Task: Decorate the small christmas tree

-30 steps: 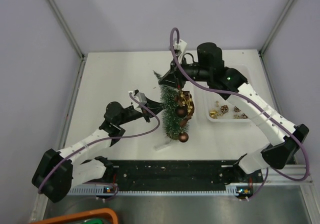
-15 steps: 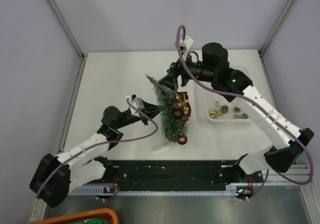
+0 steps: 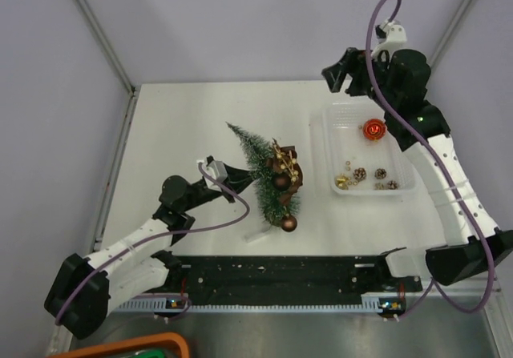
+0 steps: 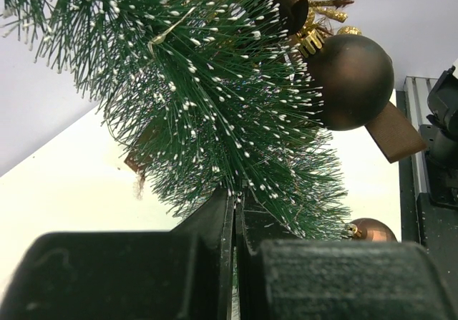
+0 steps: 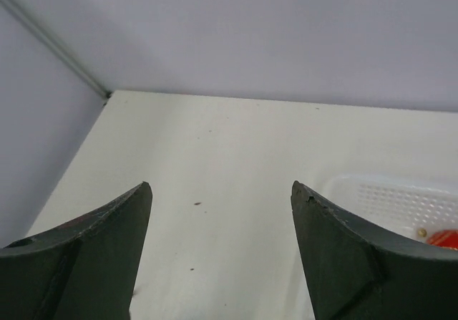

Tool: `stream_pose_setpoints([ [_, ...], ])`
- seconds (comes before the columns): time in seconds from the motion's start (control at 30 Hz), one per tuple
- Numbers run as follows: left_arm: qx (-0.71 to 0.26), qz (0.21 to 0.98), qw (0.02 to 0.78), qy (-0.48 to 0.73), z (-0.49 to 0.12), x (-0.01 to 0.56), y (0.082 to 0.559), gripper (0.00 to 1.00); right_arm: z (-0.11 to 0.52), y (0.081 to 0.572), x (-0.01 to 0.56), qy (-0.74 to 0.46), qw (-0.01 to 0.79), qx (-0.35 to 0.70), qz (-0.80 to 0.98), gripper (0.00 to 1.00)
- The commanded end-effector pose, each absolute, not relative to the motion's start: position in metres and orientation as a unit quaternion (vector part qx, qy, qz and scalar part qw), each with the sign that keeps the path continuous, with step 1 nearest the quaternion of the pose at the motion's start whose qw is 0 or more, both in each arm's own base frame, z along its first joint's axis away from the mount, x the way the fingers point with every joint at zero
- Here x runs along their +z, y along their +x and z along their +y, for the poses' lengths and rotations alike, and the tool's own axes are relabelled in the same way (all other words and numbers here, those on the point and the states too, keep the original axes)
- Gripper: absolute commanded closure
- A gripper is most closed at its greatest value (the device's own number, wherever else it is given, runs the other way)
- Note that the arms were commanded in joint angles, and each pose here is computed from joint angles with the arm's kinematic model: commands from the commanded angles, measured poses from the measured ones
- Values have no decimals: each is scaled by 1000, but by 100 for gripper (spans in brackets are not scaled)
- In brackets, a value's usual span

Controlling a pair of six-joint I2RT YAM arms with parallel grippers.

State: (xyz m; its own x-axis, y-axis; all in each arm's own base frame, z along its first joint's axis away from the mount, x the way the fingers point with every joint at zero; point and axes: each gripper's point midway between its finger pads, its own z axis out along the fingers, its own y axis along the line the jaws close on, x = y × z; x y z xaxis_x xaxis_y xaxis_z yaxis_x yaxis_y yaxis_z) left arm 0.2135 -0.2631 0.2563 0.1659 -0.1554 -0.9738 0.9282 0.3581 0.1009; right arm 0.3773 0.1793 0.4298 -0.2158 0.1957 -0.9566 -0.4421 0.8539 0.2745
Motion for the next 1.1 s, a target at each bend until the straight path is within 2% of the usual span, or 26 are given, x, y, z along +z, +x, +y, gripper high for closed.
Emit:
stream_pose_setpoints([
  [0.0,-407,475,678,384,-259,269,210,100,105,422,384,83,609,176,769,22],
  [0.2,-413,479,673,383,-260,267,207,100,15,456,256,228,502,53,833,19],
  [0.37,-414,477,671,388,-262,268,207,100,-24,459,194,296,453,-13,841,13],
  [0.57,-414,475,670,392,-263,268,207,100,-57,463,161,353,426,-50,832,6],
  [0.9,-417,478,665,394,-263,264,206,100,-90,464,114,397,381,-78,831,6],
  [1.07,-420,479,661,396,-265,264,206,100,-77,490,103,394,395,-31,829,8],
])
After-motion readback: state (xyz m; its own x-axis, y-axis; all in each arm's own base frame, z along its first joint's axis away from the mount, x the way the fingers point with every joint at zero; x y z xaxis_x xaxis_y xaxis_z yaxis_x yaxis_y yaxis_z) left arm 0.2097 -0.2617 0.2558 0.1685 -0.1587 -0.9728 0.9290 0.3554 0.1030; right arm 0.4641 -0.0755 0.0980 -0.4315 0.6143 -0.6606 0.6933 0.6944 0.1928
